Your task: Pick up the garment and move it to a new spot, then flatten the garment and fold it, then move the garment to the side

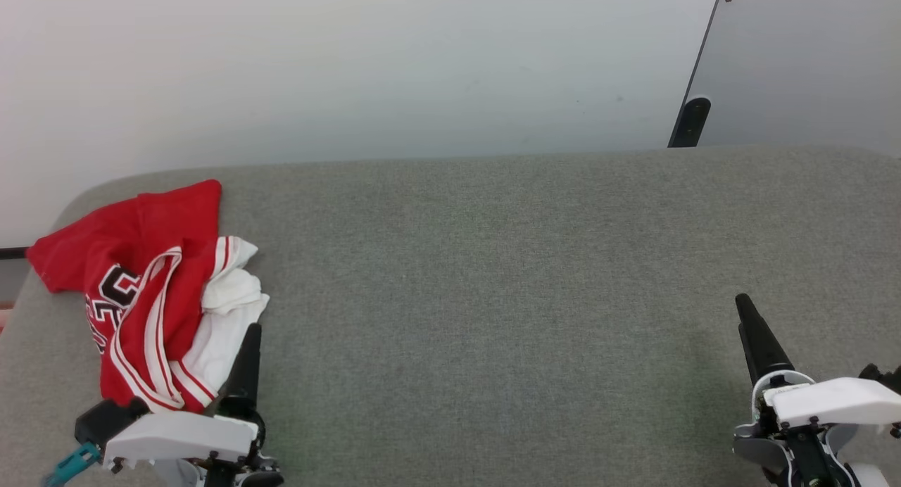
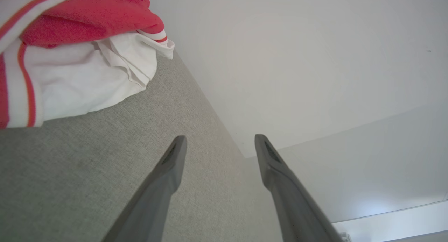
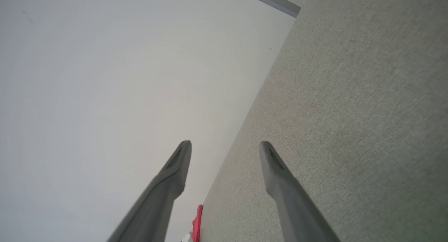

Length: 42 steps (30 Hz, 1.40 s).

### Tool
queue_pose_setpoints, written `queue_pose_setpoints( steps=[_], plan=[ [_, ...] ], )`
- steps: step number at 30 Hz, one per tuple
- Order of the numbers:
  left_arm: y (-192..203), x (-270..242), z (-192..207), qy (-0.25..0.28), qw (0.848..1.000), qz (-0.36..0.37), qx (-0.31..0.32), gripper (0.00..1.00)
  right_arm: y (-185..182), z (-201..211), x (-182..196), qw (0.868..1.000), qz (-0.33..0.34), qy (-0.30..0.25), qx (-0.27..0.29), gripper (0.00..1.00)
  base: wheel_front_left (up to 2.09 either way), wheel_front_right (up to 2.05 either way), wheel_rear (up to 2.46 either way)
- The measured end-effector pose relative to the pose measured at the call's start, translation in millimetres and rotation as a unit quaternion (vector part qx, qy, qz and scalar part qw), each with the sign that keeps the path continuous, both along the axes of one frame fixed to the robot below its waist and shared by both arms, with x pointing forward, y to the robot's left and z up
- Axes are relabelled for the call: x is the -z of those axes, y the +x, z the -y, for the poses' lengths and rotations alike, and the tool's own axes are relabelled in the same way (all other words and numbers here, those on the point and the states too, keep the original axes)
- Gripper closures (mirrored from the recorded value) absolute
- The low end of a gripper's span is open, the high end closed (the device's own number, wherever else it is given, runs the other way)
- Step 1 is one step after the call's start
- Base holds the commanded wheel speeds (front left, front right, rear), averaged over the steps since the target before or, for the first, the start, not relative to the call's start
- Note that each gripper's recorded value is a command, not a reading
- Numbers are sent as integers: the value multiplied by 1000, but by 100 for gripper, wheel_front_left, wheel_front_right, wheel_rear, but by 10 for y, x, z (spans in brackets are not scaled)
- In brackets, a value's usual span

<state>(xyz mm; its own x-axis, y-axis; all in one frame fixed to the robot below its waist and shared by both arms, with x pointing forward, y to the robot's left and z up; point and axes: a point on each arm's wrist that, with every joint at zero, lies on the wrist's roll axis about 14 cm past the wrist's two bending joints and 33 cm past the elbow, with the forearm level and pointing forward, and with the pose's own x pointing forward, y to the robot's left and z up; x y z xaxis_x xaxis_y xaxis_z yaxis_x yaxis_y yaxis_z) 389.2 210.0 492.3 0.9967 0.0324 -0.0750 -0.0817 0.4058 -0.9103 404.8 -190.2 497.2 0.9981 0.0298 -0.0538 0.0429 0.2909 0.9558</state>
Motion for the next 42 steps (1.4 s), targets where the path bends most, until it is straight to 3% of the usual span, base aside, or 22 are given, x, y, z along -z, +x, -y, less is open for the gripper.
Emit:
queue_pose_setpoints(
  steps=[8,14,29,42],
  plan=[
    [26,-24,-20,93,996,-3,5,0,77,-46,-62,996,10,-89,-16,0,0,0,0],
    [33,-48,-27,156,988,0,10,0,121,-83,-101,984,20,-174,-33,0,0,0,0],
    [21,-81,-42,283,959,6,15,0,183,-204,-158,936,46,-341,-71,0,0,0,0],
    [36,-103,-61,360,933,14,15,0,246,-209,-190,900,62,-424,-77,0,0,0,0]
  ],
)
